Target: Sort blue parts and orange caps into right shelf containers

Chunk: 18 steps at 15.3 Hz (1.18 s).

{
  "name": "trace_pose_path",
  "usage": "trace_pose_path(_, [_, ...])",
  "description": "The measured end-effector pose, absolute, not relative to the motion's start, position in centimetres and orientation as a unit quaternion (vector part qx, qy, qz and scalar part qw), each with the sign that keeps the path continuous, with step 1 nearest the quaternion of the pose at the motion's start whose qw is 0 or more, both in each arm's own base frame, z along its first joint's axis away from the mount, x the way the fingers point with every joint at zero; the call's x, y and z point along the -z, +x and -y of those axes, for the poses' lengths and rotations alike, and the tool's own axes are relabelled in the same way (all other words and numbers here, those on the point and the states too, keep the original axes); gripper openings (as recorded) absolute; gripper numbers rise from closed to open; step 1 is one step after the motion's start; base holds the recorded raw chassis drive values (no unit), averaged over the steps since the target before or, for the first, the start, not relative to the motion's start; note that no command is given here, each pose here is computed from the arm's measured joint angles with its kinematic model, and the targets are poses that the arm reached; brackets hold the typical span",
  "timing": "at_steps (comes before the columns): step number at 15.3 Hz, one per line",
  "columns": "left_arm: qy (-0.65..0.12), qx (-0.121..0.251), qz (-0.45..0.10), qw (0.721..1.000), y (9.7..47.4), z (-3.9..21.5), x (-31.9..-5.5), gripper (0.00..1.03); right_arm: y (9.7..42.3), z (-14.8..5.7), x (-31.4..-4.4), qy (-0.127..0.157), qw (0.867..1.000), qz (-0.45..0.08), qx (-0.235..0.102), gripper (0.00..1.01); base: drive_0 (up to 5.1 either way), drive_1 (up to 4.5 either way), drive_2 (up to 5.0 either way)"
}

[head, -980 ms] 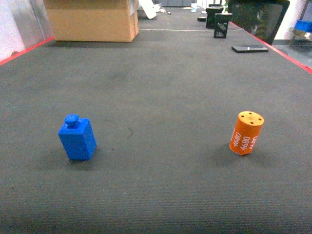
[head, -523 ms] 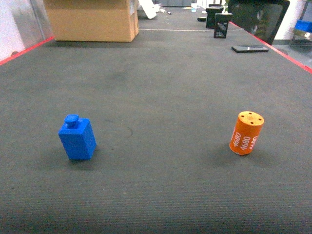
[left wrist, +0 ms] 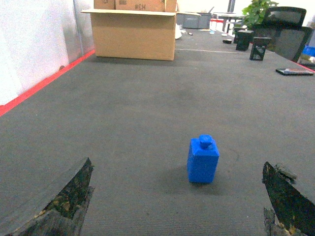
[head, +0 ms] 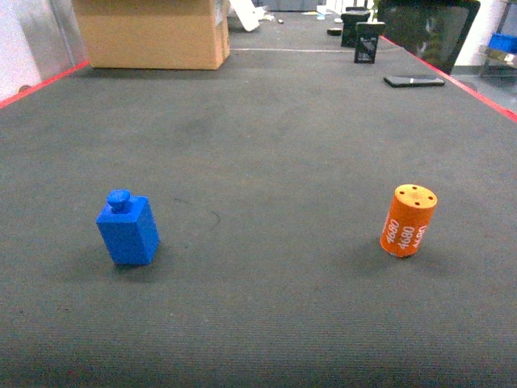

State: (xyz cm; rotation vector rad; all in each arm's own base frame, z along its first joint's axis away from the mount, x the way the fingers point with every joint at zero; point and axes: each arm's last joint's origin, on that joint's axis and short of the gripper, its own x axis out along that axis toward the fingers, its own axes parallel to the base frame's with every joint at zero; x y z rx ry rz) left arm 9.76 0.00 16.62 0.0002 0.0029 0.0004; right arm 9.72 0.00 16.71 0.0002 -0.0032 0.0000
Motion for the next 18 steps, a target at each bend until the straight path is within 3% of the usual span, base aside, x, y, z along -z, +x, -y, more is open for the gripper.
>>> trace_pose_path(13, [0.000,0.000,-0.001,1.000,9.8,0.0,-16.6,0.98,9.7,0.0,-16.7,0.000,1.000,0.001,0.000,0.98,0.0,0.00,0.0])
trace_pose_path(14, [-0.004,-0.053,-0.039,0.998,10.2,0.5,-16.4,0.98,10.0,-0.2,-16.6,-0.001,0.999,-0.012,0.043,0.98,0.0,0.00,0.0])
trace_pose_path(15, [0.001,-0.074,-0.045,0.996,10.9,0.9,-16.6,0.98,10.6,-0.9,-16.8,-0.006,0.997,-0.023,0.068,0.98,0.0,0.00,0.0])
trace_pose_path(17, [-0.004,-0.114,-0.017,0.993,13.9,1.3,-18.2,0.98,13.2,-2.4,-18.6,-0.002,0.996,-0.005,0.090,0.98,0.0,0.00,0.0])
trace_pose_path(18, [-0.013,-0.099,0.016,0.995,16.3,1.9,-20.0,0.98,15.4,-3.1,-20.0,0.005,0.997,0.012,0.078,0.98,0.0,0.00,0.0])
